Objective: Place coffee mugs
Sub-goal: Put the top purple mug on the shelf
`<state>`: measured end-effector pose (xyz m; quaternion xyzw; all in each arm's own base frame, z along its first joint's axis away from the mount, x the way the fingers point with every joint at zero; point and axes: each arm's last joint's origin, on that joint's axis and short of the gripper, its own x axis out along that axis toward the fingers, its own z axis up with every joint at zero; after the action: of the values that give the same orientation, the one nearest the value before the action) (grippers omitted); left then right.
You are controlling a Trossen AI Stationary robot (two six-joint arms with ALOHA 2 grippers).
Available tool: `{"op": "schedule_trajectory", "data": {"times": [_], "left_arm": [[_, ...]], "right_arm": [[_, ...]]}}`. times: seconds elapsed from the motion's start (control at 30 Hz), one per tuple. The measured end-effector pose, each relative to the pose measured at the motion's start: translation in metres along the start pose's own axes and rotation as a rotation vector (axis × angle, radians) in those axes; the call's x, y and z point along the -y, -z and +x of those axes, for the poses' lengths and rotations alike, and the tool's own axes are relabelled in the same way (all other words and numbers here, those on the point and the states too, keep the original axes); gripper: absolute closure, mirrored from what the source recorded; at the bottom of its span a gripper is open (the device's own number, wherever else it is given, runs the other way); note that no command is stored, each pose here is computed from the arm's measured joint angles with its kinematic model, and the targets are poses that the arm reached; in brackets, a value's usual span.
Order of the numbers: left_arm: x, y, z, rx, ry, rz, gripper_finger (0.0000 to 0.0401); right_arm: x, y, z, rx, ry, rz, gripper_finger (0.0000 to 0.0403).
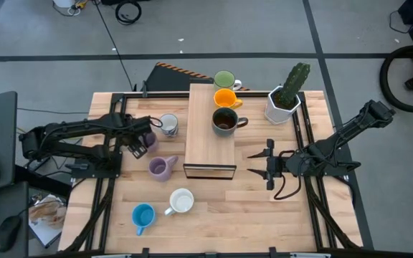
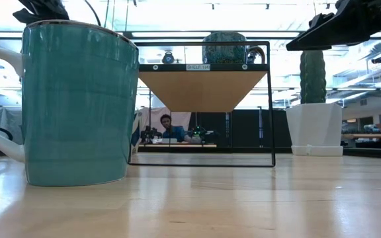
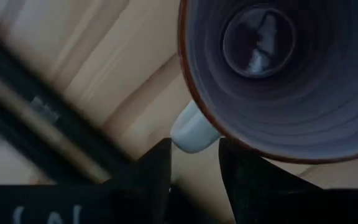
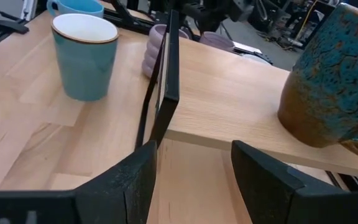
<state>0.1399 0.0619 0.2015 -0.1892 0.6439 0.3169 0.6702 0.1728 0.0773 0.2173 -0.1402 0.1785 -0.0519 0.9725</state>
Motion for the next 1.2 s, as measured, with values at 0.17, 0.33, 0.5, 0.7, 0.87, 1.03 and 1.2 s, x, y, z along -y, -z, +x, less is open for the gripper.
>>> {"op": "schedule_trajectory", "data": {"times": [0.17,0.33,0.5,0.7,0.87,1.03,1.2], "left_arm": [[0.005,-0.005,-0.001,0.028,0.111,0.023,0.0262],[0.007,-0.006,-0.001,0.03,0.182,0.052,0.0262],[0.009,-0.006,-0.001,0.033,0.191,0.085,0.0262],[0.021,-0.01,-0.004,0.113,0.236,0.098,0.0262],[0.027,-0.009,-0.006,0.151,0.205,0.127,0.0262],[0.029,-0.009,-0.006,0.174,0.165,0.079,0.0262],[0.03,-0.012,-0.007,0.199,0.177,0.048,0.0262]], "right_arm": [[0.0,0.0,0.0,0.0,0.0,0.0,0.019],[-0.001,0.0,0.0,0.001,-0.02,0.007,0.019],[-0.001,0.0,0.0,0.001,-0.028,0.021,0.0191],[-0.001,0.0,0.0,0.001,-0.029,0.025,0.0191],[-0.001,0.0,0.0,0.001,-0.03,0.026,0.0191],[-0.001,-0.001,0.0,0.007,-0.043,0.029,0.0191],[-0.001,-0.001,0.0,0.007,-0.046,0.029,0.0191]]}}
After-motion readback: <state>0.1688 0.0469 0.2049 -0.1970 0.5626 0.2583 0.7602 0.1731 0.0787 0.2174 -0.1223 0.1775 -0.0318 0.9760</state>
